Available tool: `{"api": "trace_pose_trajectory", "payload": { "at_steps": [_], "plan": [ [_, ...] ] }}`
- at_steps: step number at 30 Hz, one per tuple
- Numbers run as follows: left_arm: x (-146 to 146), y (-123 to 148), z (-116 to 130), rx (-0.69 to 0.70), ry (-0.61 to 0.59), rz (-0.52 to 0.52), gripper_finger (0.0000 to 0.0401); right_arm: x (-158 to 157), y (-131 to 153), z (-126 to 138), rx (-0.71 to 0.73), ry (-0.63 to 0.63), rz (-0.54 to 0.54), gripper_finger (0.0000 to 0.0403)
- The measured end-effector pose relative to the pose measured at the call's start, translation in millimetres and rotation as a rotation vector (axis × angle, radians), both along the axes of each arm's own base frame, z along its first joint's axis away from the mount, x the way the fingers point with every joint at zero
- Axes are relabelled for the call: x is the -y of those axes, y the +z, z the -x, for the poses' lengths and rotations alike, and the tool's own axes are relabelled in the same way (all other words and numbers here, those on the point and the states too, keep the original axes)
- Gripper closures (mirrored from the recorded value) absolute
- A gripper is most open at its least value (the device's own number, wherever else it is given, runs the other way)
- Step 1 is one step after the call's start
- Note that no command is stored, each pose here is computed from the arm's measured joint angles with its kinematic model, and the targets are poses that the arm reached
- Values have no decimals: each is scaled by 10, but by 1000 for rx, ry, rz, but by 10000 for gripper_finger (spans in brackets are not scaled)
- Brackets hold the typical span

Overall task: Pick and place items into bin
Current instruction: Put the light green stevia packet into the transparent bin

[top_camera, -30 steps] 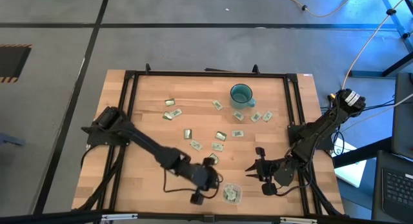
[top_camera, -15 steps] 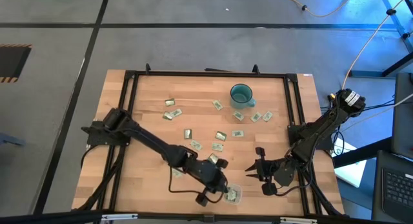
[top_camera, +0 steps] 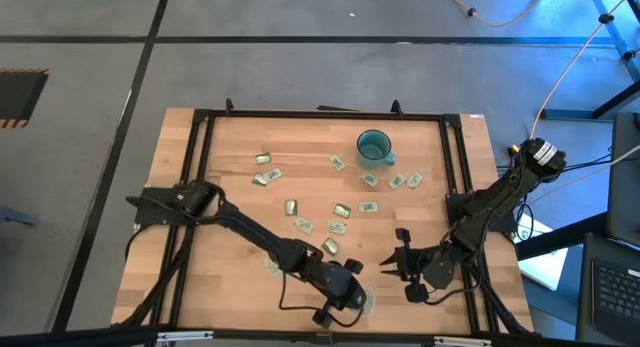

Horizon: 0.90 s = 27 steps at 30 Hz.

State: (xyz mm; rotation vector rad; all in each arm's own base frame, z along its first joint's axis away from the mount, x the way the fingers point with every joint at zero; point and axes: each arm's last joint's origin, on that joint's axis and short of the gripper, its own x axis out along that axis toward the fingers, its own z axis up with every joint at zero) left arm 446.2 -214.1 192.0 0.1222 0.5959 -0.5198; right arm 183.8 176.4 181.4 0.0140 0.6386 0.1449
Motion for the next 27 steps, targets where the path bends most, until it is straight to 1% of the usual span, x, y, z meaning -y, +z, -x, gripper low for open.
{"api": "trace_pose_trajectory", "payload": {
  "at_steps": [3,6,12,14,16,18,20,23,25,27],
  "plan": [
    [-17,-99,-44,-24,13,-2,399,-1,-3,0,-1,0,1,315],
    [-52,-125,-72,-19,20,-16,395,0,-4,0,-2,0,1,315],
    [-99,-131,-86,-31,28,-15,364,1,-6,1,-4,0,3,315],
    [-111,-79,-63,-41,25,-16,353,1,-6,1,-4,-1,2,315],
    [-145,32,9,-81,26,-33,343,1,-6,1,-4,-2,1,315],
    [-204,182,133,-154,51,-65,337,1,-6,1,-4,-2,1,315],
    [-250,305,259,-239,113,-71,335,2,-8,3,-8,-6,-4,315],
    [-314,413,521,-434,273,-100,338,5,-13,6,-15,-16,-13,315],
    [-349,431,691,-546,403,-142,342,6,-15,8,-18,-15,-11,315],
    [-358,375,833,-625,514,-168,347,7,-16,9,-19,-16,-11,315]
  ]
}}
